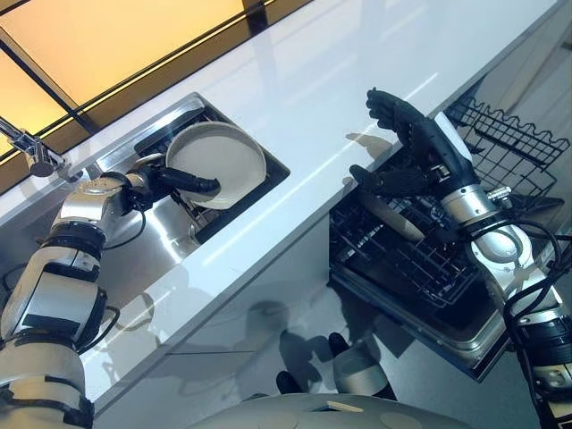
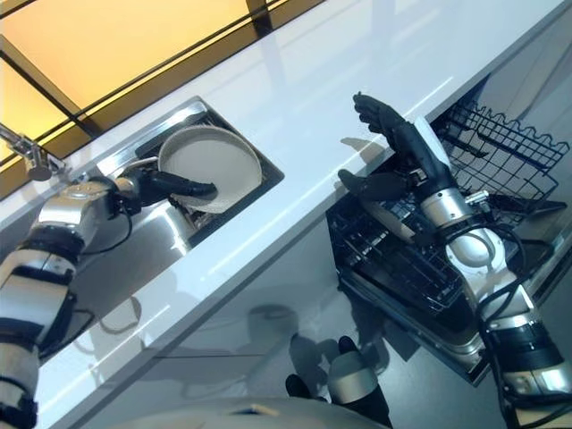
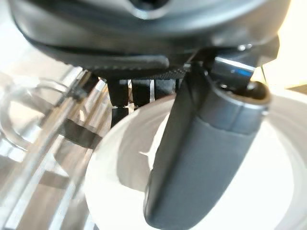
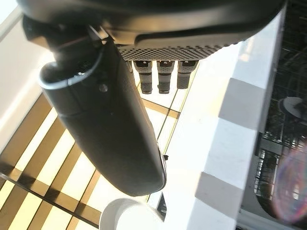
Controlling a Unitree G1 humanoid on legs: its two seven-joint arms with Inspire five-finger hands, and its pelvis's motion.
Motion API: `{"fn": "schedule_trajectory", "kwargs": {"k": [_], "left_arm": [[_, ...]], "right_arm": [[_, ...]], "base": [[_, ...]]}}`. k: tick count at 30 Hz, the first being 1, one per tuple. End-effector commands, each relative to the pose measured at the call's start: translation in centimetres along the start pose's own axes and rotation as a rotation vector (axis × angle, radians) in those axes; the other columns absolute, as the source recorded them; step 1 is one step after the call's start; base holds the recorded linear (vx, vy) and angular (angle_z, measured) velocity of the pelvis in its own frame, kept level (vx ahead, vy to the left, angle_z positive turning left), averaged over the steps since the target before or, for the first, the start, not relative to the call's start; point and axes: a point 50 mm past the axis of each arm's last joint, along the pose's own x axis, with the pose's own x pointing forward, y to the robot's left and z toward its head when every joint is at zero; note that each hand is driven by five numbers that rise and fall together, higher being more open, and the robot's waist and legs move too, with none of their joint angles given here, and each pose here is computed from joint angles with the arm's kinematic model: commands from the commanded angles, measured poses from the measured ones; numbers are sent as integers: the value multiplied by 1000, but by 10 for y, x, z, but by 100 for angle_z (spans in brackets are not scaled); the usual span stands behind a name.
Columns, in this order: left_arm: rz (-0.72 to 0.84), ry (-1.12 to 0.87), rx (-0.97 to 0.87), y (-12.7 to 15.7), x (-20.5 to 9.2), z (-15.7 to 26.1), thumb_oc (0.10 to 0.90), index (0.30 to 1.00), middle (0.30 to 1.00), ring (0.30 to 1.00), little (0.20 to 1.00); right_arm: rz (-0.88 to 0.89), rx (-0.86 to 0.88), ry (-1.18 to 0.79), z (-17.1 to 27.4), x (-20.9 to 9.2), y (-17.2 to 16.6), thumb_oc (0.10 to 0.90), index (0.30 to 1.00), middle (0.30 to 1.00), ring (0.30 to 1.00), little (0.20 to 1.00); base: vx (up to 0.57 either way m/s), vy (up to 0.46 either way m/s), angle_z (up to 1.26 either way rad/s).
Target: Pick up plates and place into dishwasher.
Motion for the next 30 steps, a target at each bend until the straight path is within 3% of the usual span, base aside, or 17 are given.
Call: {"fn": "schedule_trajectory", "kwargs": {"k": [1,14,21,27,30], "left_arm": [[93,-105,-161,25,-15,13,100,300,300,300,200],[95,-219,-376,30,-22,12,100,300,300,300,200],[46,-252,-371,24,-22,16,100,300,300,300,200],[-97,-300,-266,-2,-17,35,100,300,300,300,200],[-169,-314,-186,-23,-12,47,100,300,300,300,200]], "right_arm": [[-107,-44,-286,47,18,-24,800,900,900,900,900],[-93,-38,-299,49,20,-19,800,900,900,900,900],[-97,-62,-322,53,22,-16,800,900,900,900,900],[-111,-209,-392,67,25,-17,800,900,900,900,900],[-128,-397,-453,79,27,-17,800,900,900,900,900]], "base": [[-12,12,4],[-6,2,1],[-12,5,8],[0,0,0],[-3,2,5]]}}
